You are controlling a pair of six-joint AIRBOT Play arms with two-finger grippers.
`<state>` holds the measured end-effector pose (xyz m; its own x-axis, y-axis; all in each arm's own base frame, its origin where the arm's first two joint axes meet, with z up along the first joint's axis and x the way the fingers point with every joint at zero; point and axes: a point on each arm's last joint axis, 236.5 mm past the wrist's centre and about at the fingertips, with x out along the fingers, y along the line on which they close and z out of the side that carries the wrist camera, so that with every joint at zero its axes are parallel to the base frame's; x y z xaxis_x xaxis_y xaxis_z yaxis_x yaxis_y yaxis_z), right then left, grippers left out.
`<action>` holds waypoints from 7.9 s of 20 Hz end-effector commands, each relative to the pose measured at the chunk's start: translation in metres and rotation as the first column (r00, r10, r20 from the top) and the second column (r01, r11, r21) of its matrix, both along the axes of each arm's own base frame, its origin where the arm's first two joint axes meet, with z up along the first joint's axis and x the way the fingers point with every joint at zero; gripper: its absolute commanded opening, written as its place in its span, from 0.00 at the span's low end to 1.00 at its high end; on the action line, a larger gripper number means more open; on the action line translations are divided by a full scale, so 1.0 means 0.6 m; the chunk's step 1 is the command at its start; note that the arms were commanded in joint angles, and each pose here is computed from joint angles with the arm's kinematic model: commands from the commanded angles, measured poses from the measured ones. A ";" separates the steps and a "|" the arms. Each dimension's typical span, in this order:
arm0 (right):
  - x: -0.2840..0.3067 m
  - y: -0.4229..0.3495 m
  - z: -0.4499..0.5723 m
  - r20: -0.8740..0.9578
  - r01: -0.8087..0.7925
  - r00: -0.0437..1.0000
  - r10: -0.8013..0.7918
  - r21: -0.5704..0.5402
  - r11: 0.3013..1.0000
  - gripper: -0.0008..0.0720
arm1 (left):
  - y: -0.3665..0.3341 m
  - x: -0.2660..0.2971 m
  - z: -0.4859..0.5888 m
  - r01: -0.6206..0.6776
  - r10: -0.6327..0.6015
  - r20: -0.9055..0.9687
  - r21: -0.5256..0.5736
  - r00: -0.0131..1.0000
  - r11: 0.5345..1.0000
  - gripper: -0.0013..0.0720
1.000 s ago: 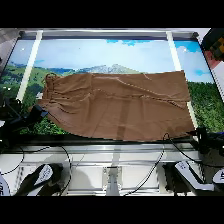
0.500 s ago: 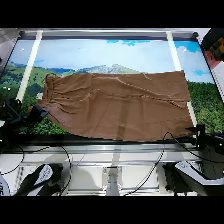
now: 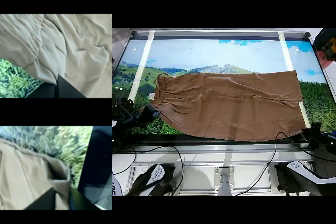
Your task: Fold the clothes and pants, and hang the long-sleeved shirts on hangers.
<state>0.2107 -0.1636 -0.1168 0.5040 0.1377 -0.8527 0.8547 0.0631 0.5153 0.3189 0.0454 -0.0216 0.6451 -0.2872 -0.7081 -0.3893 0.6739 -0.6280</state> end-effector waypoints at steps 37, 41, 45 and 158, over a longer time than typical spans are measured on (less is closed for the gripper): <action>0.171 -0.036 0.478 0.221 -0.300 0.880 0.421 -0.431 0.851 0.02 | 0.029 -0.091 0.186 0.072 -0.092 0.029 0.409 0.995 0.910 0.04; 0.235 -0.033 0.509 0.231 -0.349 0.842 0.488 -0.455 0.819 0.02 | 0.020 -0.047 0.132 0.107 -0.106 -0.017 0.256 0.994 0.961 0.04; 0.331 -0.025 0.506 0.258 -0.352 0.833 0.489 -0.433 0.829 0.02 | 0.045 0.011 0.108 0.035 -0.043 0.034 0.202 0.999 0.979 0.04; 0.763 0.548 0.183 0.353 -0.448 0.756 0.551 -0.336 0.829 0.60 | -0.017 0.221 0.315 -0.015 -0.117 0.434 0.287 0.893 0.958 0.04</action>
<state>0.6461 0.1716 -0.0278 0.6343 0.3300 -0.6991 0.4350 0.5952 0.6757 0.4511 0.0353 0.1669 0.8982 -0.1641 -0.4079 -0.0762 0.8556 -0.5119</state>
